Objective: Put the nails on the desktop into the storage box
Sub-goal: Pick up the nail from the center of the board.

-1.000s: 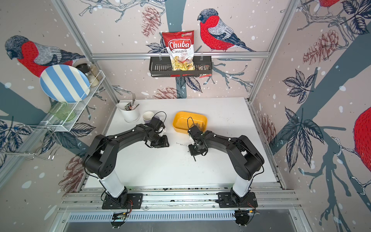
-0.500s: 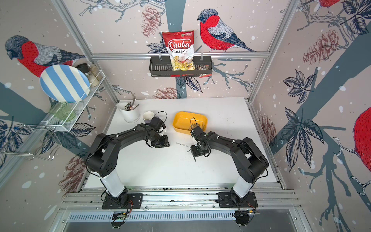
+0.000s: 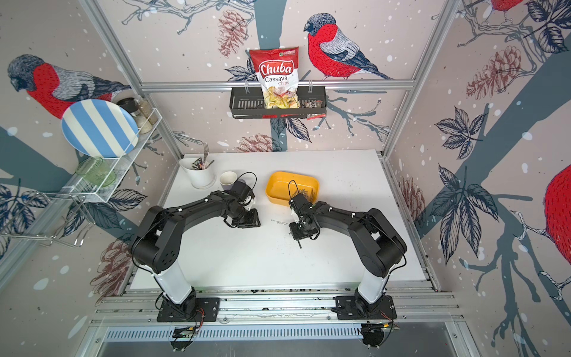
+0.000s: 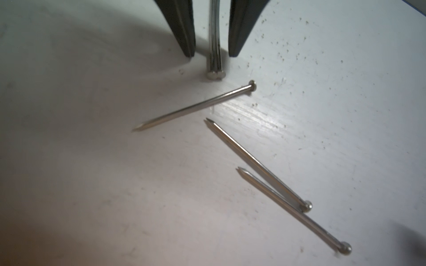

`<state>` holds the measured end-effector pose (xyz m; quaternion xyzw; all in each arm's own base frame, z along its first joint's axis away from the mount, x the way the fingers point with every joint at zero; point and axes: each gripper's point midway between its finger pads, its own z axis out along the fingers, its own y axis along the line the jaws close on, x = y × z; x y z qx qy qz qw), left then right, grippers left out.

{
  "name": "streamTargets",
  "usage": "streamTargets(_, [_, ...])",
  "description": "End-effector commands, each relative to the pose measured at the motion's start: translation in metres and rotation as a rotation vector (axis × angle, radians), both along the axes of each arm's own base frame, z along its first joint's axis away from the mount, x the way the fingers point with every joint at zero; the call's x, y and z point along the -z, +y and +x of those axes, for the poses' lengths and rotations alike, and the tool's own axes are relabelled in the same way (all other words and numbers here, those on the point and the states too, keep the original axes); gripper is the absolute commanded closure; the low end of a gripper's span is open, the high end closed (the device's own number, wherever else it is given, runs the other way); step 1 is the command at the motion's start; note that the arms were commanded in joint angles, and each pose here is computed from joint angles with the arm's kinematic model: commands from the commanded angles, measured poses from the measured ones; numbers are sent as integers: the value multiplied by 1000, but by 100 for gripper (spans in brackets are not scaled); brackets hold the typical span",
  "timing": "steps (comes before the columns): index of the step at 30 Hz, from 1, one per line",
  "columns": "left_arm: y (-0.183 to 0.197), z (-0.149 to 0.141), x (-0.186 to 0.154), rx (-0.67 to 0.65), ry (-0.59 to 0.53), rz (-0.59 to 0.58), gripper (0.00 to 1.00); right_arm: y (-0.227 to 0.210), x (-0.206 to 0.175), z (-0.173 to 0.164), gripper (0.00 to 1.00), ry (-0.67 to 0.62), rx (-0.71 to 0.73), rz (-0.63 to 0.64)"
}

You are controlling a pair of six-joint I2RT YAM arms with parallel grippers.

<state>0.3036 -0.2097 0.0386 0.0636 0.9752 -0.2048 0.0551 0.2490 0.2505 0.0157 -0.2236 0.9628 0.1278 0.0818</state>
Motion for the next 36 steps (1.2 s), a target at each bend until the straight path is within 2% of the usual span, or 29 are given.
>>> streamTargets(1, [2, -4, 1, 15, 8, 13, 59, -16, 12, -7, 72, 25, 16, -77])
streamTargets(11, [2, -3, 1, 19, 5, 11, 59, -50, 2, 3, 73, -10, 98, -128])
streamTargets(18, [1, -4, 2, 19, 8, 8, 59, -48, -6, 6, 73, -16, 124, -92])
streamTargets(25, [3, -6, 3, 18, 10, 11, 59, -51, 6, -5, 74, 23, 134, -85])
streamTargets(30, [4, -8, 4, 19, 12, 14, 59, -53, 12, -8, 76, 36, 139, -99])
streamTargets(36, [4, -8, 2, 16, 10, 11, 59, -49, 18, -4, 85, 30, 139, -142])
